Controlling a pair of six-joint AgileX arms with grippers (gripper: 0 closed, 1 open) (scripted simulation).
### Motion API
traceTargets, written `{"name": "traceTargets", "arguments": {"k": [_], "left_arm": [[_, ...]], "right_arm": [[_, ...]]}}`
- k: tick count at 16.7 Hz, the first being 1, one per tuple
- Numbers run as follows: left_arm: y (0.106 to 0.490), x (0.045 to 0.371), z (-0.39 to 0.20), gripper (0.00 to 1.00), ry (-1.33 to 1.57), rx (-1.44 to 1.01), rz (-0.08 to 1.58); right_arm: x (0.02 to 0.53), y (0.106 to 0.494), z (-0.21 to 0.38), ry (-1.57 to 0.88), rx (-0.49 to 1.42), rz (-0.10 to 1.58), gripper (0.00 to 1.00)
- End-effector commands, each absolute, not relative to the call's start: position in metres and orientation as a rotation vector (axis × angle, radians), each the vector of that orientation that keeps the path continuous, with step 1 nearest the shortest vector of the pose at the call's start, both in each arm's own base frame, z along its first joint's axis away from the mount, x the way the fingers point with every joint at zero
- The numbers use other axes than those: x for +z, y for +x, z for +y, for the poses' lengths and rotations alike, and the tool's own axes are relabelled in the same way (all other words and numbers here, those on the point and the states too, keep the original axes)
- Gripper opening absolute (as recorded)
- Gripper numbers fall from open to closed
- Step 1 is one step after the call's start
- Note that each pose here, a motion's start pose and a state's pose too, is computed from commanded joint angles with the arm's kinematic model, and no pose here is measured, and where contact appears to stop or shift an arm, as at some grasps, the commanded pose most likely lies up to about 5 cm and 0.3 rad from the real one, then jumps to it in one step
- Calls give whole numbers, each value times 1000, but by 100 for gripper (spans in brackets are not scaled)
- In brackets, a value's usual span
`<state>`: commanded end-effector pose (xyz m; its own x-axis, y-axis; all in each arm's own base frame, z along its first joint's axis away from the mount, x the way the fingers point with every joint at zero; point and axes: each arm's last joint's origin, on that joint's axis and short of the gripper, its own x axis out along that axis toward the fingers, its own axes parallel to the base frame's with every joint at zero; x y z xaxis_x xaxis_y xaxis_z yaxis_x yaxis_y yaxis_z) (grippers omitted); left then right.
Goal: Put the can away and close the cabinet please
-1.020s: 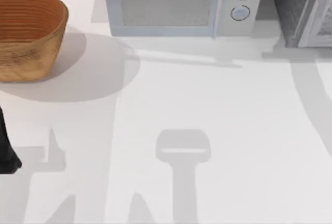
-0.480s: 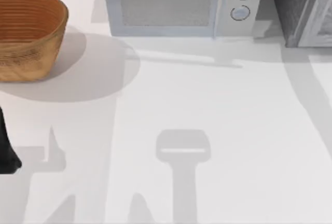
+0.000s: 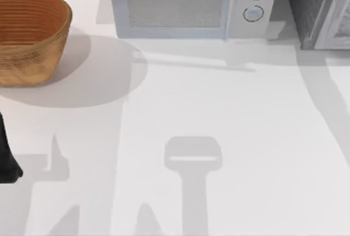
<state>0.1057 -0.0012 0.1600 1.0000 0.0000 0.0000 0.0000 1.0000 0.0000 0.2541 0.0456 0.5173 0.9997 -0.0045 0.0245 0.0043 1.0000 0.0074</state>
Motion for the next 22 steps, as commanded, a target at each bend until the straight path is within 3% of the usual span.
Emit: {"name": "traceTargets", "arguments": {"k": [5,22], "left_arm": [[106,160,-1,100,0,0,0],[106,160,-1,100,0,0,0]], "right_arm": [[534,271,47,11,-5,-47,0],[534,390,48,2,-5,10,0]]}}
